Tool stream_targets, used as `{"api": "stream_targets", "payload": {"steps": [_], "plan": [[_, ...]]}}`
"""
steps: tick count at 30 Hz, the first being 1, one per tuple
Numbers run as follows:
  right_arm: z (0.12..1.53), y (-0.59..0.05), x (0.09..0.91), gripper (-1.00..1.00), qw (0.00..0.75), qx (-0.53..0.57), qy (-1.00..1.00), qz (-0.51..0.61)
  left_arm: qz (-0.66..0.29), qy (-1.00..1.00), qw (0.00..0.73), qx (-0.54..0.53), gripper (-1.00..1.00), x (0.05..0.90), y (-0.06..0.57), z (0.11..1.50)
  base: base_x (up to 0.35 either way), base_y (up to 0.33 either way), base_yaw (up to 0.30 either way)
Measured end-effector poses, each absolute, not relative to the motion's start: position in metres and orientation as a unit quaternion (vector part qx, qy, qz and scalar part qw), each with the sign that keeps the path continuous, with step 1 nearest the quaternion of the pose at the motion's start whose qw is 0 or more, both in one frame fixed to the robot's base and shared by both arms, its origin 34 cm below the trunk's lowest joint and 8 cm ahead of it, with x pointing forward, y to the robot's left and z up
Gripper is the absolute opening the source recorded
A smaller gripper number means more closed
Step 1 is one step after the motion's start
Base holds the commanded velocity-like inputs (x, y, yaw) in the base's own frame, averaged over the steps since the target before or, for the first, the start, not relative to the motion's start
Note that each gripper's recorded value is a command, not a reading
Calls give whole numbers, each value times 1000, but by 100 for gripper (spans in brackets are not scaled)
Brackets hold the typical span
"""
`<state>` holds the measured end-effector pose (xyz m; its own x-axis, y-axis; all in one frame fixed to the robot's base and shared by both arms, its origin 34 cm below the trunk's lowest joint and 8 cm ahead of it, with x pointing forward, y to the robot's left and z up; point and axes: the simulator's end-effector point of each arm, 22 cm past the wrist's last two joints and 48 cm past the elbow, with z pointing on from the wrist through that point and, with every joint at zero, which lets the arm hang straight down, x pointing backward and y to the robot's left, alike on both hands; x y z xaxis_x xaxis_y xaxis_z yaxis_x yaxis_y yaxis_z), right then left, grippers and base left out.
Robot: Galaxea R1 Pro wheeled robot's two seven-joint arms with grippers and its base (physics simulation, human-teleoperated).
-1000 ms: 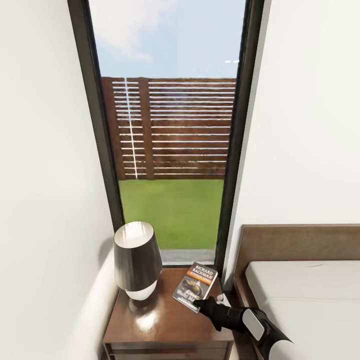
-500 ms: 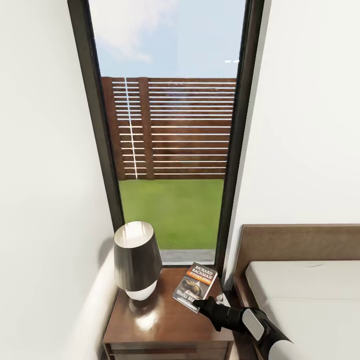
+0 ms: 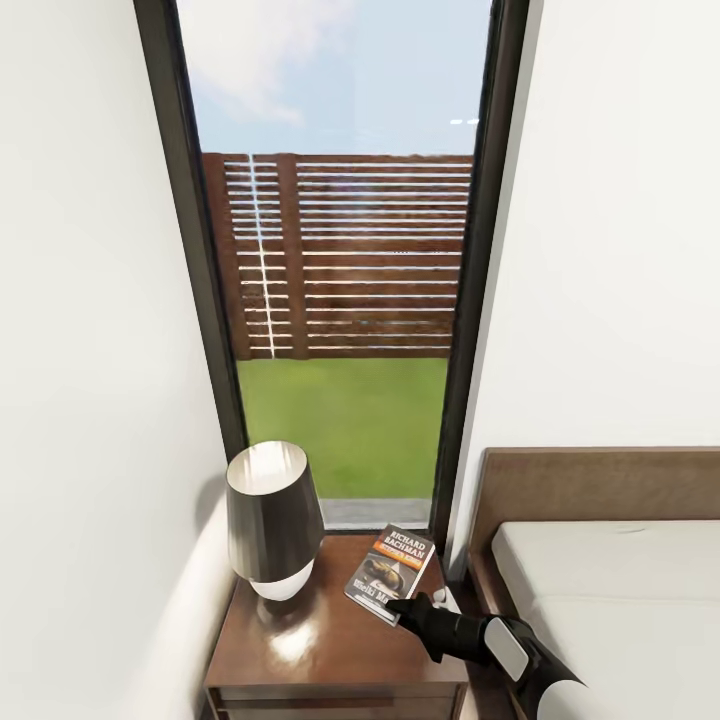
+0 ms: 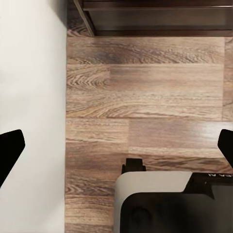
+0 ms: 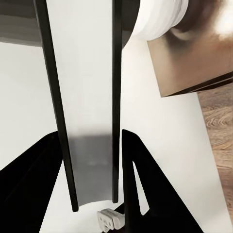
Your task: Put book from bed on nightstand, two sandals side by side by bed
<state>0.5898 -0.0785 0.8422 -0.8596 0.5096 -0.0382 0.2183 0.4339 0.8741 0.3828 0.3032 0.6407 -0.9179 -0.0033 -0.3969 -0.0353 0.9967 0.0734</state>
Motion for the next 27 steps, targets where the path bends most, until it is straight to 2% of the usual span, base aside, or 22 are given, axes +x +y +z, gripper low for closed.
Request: {"api": "stream_targets", "payload": {"steps": [27], "plan": [[837, -77, 591, -100, 147, 218, 834, 485, 38, 976, 214, -10, 100, 390, 303, 638, 0, 0, 0]]}}
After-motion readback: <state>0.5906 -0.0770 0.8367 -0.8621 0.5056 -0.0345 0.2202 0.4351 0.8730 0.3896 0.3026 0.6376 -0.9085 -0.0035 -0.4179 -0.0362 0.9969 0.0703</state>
